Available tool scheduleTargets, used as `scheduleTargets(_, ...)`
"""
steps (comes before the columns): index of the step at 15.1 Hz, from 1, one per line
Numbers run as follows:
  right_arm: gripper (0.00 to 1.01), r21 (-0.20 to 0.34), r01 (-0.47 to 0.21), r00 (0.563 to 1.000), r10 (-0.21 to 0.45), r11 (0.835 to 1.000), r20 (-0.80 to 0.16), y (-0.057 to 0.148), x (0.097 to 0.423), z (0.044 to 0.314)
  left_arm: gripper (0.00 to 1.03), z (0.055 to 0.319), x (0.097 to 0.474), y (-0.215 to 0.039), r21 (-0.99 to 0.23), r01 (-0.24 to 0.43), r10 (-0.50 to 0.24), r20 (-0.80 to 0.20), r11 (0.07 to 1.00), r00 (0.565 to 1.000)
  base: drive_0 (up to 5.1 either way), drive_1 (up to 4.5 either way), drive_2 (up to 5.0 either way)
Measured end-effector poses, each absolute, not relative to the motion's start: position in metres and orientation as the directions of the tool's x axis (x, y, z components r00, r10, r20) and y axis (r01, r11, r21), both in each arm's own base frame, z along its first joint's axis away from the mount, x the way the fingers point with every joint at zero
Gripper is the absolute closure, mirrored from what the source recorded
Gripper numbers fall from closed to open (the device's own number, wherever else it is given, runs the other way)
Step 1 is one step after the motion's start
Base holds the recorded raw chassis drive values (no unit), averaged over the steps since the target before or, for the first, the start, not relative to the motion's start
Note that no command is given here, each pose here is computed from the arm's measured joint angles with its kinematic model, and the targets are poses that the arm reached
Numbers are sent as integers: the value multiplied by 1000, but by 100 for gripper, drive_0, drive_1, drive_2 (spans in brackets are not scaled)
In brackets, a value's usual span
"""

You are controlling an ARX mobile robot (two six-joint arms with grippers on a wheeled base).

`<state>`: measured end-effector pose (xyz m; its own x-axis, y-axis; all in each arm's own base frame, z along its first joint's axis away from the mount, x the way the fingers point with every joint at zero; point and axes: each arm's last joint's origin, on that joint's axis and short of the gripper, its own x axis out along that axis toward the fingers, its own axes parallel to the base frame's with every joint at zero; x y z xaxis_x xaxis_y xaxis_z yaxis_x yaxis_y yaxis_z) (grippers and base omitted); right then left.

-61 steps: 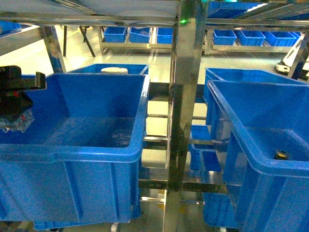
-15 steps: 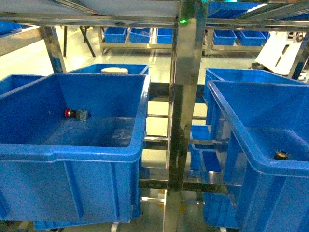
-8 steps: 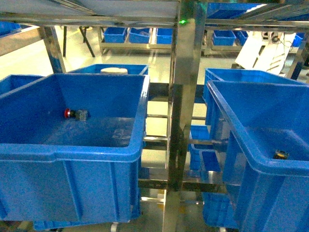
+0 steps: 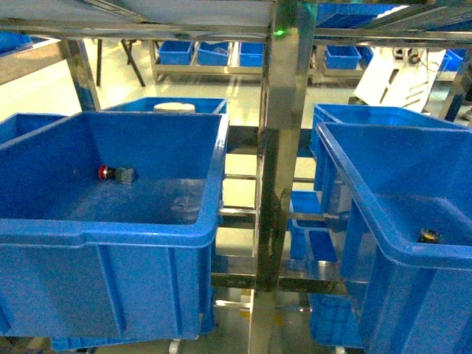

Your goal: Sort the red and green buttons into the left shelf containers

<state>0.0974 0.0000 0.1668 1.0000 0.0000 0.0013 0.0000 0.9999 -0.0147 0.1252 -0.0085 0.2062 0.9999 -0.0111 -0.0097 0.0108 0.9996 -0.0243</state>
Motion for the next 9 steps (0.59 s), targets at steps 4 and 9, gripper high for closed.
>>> scheduleTargets(4,99,-13,0,1000,0,1000,2,0,97,167,101,190,117,0,-16,2,-2,-3,1000,1000,0,0,0)
scheduleTargets(9,99,-11,0,1000,0,1000,1,0,97,167,101,178,110,0,-16,1,-1,-2,1000,1000,0,0,0)
